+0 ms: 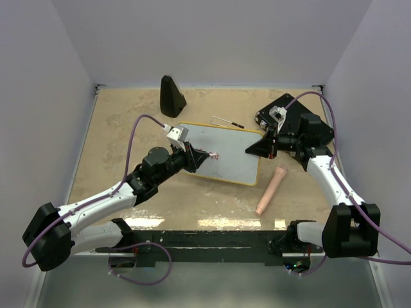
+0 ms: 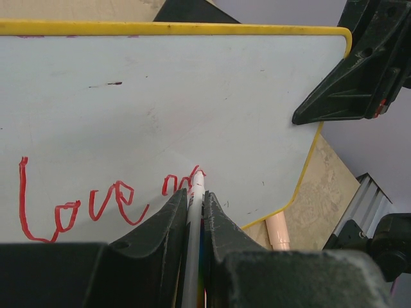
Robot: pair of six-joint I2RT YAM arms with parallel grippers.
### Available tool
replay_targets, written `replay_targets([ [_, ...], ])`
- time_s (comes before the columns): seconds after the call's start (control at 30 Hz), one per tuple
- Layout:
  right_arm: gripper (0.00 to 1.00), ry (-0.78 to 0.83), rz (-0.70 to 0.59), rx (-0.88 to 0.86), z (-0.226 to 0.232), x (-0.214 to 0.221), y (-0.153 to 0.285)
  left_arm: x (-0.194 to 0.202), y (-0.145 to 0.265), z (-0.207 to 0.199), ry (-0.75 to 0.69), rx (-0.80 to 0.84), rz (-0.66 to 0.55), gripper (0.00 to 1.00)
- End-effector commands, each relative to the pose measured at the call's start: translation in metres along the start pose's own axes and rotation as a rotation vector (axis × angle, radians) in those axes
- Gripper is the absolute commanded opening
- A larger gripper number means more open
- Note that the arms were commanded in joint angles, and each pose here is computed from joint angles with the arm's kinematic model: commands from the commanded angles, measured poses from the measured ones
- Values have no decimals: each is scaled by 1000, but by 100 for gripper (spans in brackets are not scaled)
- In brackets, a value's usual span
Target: Write a sentence on the whiteboard
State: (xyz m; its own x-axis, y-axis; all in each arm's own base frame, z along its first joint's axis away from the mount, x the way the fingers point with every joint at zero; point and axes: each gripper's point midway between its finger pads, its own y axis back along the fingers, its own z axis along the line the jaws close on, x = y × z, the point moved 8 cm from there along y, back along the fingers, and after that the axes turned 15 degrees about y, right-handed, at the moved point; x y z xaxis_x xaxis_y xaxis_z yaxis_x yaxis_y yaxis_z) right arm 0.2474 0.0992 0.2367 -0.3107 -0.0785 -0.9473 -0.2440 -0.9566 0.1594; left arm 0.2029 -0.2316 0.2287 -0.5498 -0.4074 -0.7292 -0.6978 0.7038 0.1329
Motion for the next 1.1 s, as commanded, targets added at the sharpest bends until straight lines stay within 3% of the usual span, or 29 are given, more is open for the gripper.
replay_targets([
  [0.0, 0, 71, -41, -77, 13, -14, 3, -20, -3, -15, -28, 43, -82, 0],
  [1.07, 0, 68, -41, -78, 12, -14, 2, 3, -9, -6, -6, 45, 44, 0],
])
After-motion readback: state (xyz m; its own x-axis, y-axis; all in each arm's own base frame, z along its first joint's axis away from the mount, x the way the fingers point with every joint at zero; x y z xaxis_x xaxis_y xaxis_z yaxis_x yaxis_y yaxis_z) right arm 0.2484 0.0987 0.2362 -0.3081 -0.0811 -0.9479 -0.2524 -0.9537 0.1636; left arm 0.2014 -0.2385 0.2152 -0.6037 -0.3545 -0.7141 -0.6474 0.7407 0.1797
